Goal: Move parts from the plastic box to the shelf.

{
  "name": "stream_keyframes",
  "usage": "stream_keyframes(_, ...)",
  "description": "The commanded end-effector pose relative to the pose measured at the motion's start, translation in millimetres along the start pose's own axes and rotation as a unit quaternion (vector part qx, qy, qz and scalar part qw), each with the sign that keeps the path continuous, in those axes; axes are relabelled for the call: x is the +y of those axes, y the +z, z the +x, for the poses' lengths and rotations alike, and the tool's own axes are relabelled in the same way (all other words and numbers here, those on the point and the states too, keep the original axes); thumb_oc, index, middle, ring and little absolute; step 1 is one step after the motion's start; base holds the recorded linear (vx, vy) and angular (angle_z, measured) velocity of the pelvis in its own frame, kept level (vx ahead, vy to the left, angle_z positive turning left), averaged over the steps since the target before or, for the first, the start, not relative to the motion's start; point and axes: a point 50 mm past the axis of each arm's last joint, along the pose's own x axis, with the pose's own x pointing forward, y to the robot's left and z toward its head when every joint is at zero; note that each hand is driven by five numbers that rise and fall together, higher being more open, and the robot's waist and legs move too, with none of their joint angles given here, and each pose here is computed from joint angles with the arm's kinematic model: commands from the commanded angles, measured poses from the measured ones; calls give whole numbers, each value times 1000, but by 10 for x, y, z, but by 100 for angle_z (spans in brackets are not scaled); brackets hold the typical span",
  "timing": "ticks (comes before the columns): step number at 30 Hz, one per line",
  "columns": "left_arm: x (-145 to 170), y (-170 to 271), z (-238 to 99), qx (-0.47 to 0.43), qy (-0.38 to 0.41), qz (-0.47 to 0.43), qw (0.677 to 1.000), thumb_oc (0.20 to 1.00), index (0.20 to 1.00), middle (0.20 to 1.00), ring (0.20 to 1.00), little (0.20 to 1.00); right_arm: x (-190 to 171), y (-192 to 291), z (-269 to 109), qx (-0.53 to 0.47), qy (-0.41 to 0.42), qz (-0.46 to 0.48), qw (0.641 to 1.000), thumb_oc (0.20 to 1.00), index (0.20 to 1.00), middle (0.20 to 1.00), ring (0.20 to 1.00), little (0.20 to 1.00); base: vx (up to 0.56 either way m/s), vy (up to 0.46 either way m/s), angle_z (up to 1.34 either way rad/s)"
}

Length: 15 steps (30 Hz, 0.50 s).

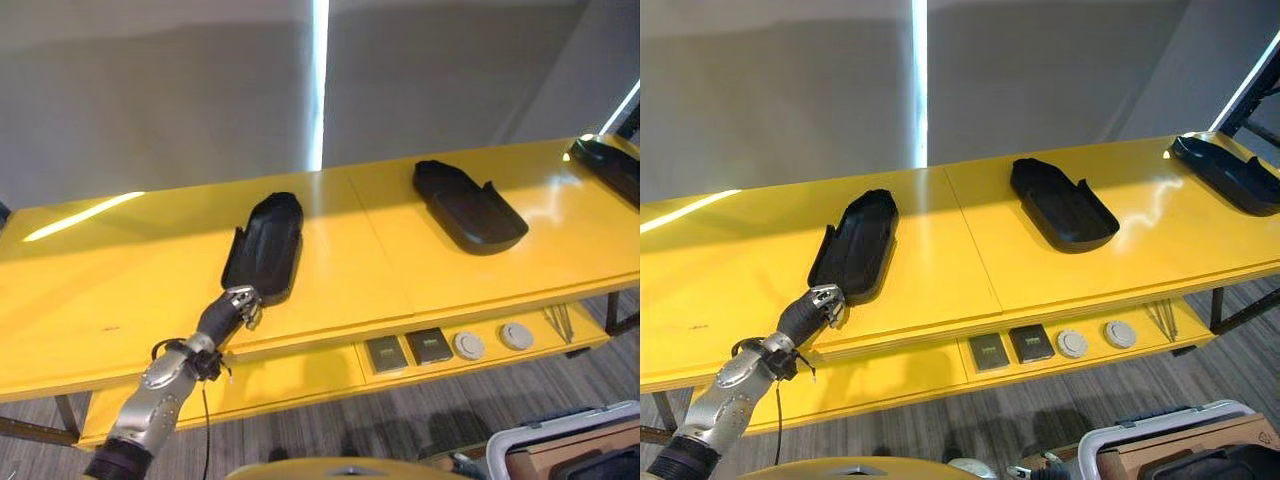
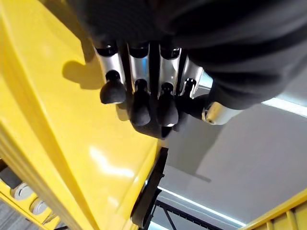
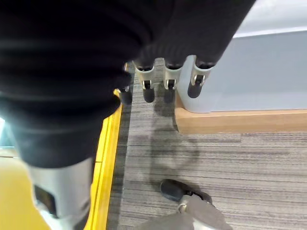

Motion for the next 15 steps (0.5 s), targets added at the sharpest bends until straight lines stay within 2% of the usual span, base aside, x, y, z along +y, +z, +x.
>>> stream_keyframes(1, -22, 257, 204, -63, -4, 32, 997, 200, 200, 200, 200, 200, 9, 70, 36, -5, 3, -16, 1000, 1000, 1000, 1000, 1000, 1000, 0, 0, 0)
stream_keyframes(15, -38, 184, 362, -55, 9, 28, 998, 200, 200, 200, 200, 200, 42, 108, 40, -11, 14, -32, 999, 1000, 1000, 1000, 1000, 1000, 10, -2, -2)
